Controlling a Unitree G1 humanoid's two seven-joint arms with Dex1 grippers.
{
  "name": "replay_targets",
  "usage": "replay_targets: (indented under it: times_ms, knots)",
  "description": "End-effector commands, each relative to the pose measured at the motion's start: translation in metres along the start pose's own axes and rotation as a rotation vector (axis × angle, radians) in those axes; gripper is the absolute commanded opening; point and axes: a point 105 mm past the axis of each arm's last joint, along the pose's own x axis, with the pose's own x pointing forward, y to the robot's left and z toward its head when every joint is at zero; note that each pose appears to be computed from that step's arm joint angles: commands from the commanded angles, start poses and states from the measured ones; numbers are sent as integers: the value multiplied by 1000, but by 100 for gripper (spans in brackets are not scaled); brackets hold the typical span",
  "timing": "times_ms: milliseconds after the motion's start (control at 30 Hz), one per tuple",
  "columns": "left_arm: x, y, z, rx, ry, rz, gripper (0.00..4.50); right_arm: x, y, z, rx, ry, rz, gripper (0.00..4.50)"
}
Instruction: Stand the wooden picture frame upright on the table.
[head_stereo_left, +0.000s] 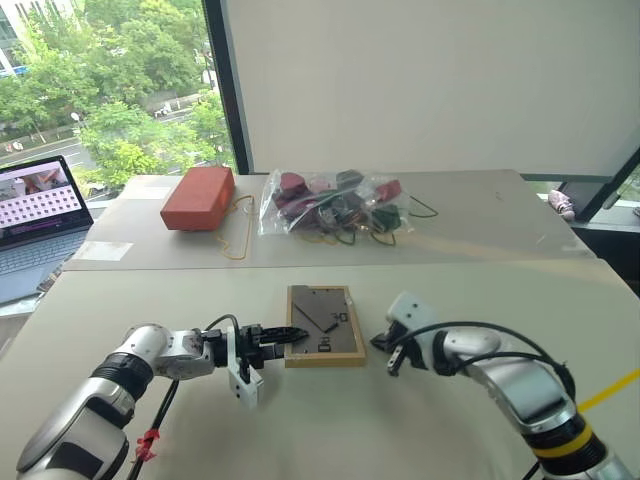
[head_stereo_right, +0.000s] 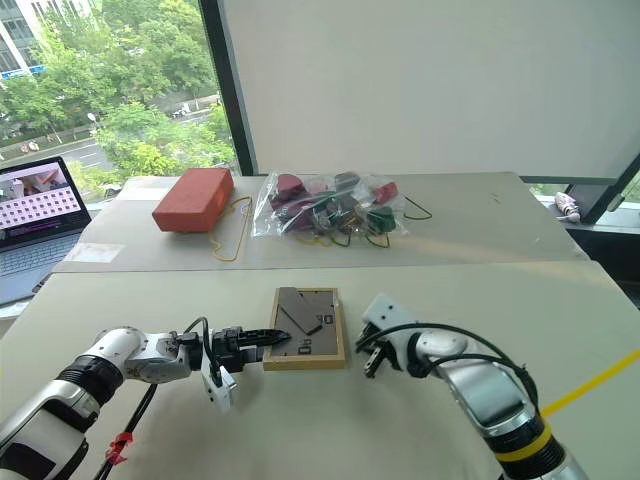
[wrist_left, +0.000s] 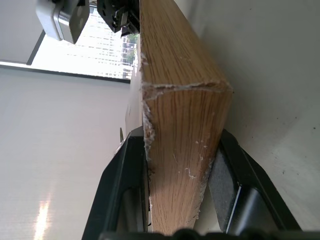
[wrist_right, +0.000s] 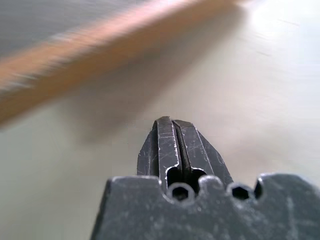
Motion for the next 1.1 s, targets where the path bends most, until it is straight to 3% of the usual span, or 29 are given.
replay_targets:
  times_ms: [33, 133, 267, 467, 533, 667, 800, 967, 1100]
  knots:
    - [-6, -30, 9, -56, 2, -100, 113, -18, -38, 53, 73, -207, -60, 29]
    - [-5, -30, 10, -61, 10, -87, 113, -11, -18, 90, 154, -324, 120, 111]
    - [-4, -31, 13, -62, -3, -87, 113, 14, 22, 118, 211, -318, 379, 250]
    - [0, -29, 17, -63, -12, -70, 113, 49, 34, 117, 226, -186, 497, 441]
    - [0, -30, 17, -61, -13, -73, 113, 62, 29, 108, 211, -128, 479, 441]
    - [2, -27, 17, -59, -8, -56, 113, 64, 59, 100, 247, -91, 688, 441]
    - [3, -26, 18, -60, -11, -56, 113, 63, 67, 100, 268, -99, 741, 441]
    - [2, -27, 19, -65, -8, -59, 113, 28, 61, 150, 328, -348, 849, 441]
    - [3, -27, 19, -68, -5, -61, 113, 10, 53, 153, 309, -406, 828, 441]
